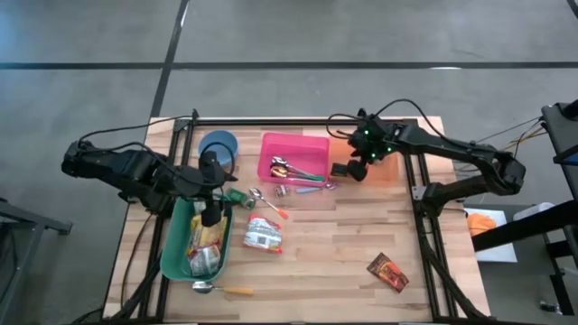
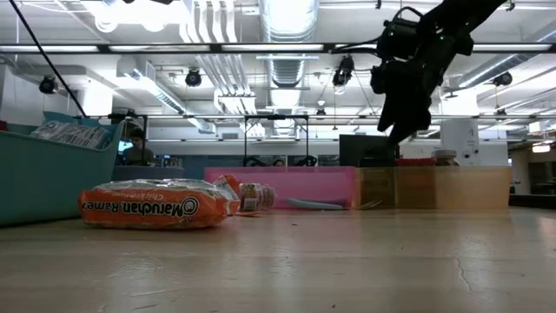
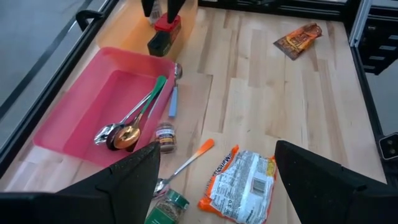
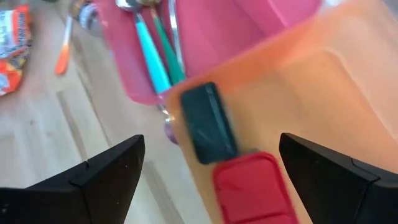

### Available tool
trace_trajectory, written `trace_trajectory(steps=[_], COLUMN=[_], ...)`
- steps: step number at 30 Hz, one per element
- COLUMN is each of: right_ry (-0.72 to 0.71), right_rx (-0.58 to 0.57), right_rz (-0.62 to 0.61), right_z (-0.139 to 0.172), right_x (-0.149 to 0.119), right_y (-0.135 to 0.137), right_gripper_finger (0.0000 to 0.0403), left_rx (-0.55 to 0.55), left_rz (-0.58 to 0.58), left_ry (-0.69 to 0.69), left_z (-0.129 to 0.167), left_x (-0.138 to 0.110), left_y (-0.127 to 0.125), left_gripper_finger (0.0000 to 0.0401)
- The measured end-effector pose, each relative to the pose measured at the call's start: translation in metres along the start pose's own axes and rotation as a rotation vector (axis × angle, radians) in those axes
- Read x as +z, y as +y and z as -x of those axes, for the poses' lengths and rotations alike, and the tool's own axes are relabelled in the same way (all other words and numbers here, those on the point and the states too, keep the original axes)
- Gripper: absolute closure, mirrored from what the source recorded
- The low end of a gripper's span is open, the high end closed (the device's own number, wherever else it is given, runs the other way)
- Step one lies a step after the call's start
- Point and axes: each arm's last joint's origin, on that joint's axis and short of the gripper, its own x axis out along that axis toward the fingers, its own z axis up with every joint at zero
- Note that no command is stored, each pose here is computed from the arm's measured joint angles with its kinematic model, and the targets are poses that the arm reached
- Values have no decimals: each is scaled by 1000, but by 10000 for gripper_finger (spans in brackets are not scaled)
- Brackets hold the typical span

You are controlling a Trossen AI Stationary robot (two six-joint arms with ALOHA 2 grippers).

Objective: Pick & Place Food Item
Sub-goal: Put the orange spice pack into the orange bin

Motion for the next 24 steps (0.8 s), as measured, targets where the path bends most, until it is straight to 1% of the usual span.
trace_trajectory(steps=[4, 12, 18, 20, 24], right_ry=[8, 85, 152, 171, 199], right_rx=[28, 127, 166, 163, 90], right_rz=[-13, -68, -49, -38, -12], right_z=[-2, -6, 5, 11, 26], right_x=[-1, -10, -10, -10, -15], right_y=[11, 41, 71, 84, 108], right_gripper_finger=[34, 35, 35, 35, 35], left_rx=[0, 0, 0, 0, -1], left_rz=[0, -1, 0, 0, 4], left_ry=[0, 1, 1, 1, -1], left_z=[0, 0, 0, 0, 0], left_x=[0, 0, 0, 0, 0], left_y=[0, 0, 0, 0, 0], left_gripper_finger=[84, 84, 84, 84, 84])
